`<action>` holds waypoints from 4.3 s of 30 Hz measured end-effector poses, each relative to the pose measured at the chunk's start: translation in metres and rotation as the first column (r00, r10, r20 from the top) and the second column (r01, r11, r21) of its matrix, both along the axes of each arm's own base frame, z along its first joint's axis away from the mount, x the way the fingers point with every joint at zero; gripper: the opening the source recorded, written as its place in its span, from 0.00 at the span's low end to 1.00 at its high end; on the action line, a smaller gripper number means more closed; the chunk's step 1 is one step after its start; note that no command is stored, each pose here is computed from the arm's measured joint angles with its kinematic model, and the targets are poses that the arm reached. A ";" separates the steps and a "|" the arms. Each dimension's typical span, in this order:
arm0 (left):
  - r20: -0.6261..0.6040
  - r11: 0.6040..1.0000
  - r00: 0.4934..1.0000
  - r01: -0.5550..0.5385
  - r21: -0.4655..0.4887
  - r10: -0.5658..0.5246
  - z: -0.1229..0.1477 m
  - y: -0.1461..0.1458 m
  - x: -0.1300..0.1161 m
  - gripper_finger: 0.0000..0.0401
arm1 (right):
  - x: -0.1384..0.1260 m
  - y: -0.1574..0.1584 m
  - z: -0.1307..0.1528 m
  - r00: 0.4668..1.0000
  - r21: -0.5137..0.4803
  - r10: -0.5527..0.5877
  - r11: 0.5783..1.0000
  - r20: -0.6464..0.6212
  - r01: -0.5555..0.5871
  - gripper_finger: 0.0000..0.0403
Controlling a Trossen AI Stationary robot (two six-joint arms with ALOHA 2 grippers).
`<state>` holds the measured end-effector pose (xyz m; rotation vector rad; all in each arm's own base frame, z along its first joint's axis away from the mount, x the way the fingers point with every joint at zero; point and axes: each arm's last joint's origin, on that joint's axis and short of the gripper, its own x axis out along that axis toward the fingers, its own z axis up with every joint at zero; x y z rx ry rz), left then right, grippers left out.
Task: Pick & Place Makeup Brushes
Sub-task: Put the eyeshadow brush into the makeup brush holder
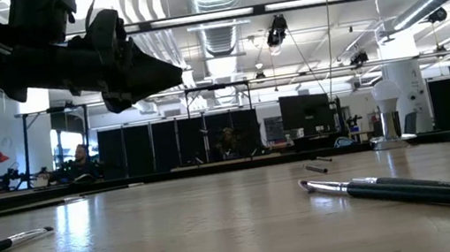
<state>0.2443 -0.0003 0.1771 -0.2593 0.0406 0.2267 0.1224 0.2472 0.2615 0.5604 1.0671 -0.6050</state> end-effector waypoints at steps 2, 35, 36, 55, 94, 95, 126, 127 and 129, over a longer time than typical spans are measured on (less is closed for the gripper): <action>0.000 1.000 1.000 0.000 0.001 0.000 0.000 0.000 0.000 0.23 | 0.004 -0.006 0.011 1.000 0.023 0.000 1.000 0.019 -0.001 0.37; 0.196 0.998 0.979 -0.056 -0.011 0.057 -0.011 0.018 -0.039 0.00 | 0.249 -0.077 -0.066 0.995 0.234 -0.096 0.967 -0.040 0.103 0.19; 0.196 0.998 0.979 -0.059 -0.010 0.060 -0.012 0.019 -0.040 0.00 | 0.254 -0.078 -0.069 0.995 0.237 -0.094 0.966 -0.045 0.102 0.20; 0.192 0.997 0.979 -0.077 0.006 0.074 -0.014 0.024 -0.043 0.00 | 0.293 -0.092 -0.107 0.945 0.141 -0.130 0.974 -0.300 0.178 0.27; 0.199 0.998 0.978 -0.067 0.001 0.065 -0.011 0.024 -0.040 0.00 | 0.238 -0.080 0.023 0.998 -0.043 0.017 0.999 0.066 -0.014 0.02; 0.199 0.998 0.978 -0.067 0.001 0.065 -0.011 0.024 -0.040 0.00 | 0.230 -0.076 0.030 0.995 -0.058 0.018 0.998 0.094 -0.012 0.02; 0.164 0.997 0.984 -0.069 0.028 0.063 -0.014 0.024 -0.040 0.00 | -0.009 0.009 0.034 0.872 -0.406 0.335 0.896 0.357 -0.178 0.02; 0.156 0.997 0.986 -0.069 0.031 0.063 -0.015 0.024 -0.040 0.00 | -0.014 0.012 0.029 0.857 -0.427 0.352 0.887 0.376 -0.177 0.02; 0.135 0.997 0.989 -0.068 0.029 0.064 -0.017 0.024 -0.040 0.00 | -0.021 0.017 0.019 0.840 -0.448 0.368 0.877 0.398 -0.172 0.02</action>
